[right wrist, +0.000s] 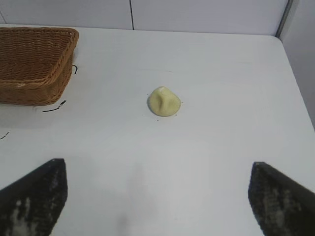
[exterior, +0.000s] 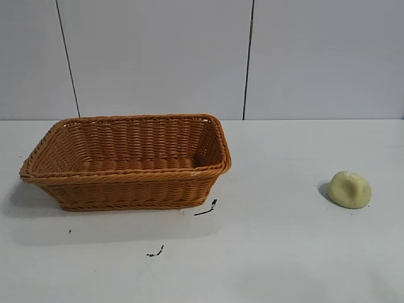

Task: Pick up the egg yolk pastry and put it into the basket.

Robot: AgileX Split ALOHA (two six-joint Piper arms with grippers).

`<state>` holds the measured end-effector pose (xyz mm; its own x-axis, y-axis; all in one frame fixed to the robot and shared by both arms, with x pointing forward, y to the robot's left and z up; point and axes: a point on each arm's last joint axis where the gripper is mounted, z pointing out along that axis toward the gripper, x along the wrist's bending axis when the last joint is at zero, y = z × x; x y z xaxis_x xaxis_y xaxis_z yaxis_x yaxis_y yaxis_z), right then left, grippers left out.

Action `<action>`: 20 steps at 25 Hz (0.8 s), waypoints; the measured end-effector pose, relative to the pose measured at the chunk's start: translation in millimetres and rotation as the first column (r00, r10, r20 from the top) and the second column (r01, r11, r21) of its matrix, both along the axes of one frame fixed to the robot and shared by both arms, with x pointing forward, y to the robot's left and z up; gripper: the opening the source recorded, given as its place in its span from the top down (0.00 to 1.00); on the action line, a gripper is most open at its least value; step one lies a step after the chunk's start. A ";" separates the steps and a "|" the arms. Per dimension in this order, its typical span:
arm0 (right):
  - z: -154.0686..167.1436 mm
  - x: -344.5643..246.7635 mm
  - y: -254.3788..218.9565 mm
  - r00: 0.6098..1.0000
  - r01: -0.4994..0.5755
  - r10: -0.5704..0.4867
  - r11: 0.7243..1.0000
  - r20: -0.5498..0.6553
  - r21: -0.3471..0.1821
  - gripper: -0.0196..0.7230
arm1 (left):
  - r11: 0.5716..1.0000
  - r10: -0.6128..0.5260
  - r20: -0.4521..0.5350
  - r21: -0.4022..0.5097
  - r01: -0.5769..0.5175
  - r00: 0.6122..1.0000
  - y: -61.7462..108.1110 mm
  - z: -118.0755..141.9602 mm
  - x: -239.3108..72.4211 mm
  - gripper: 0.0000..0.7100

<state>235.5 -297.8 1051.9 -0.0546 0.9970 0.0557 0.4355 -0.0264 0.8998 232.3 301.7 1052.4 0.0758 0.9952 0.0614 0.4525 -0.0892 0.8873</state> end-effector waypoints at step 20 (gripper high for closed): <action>37.4 57.0 3.6 0.979 0.000 -0.004 1.000 -0.203 -0.017 0.04 | 1.000 0.000 0.000 0.000 0.000 1.000 0.0 0.0 0.0 0.02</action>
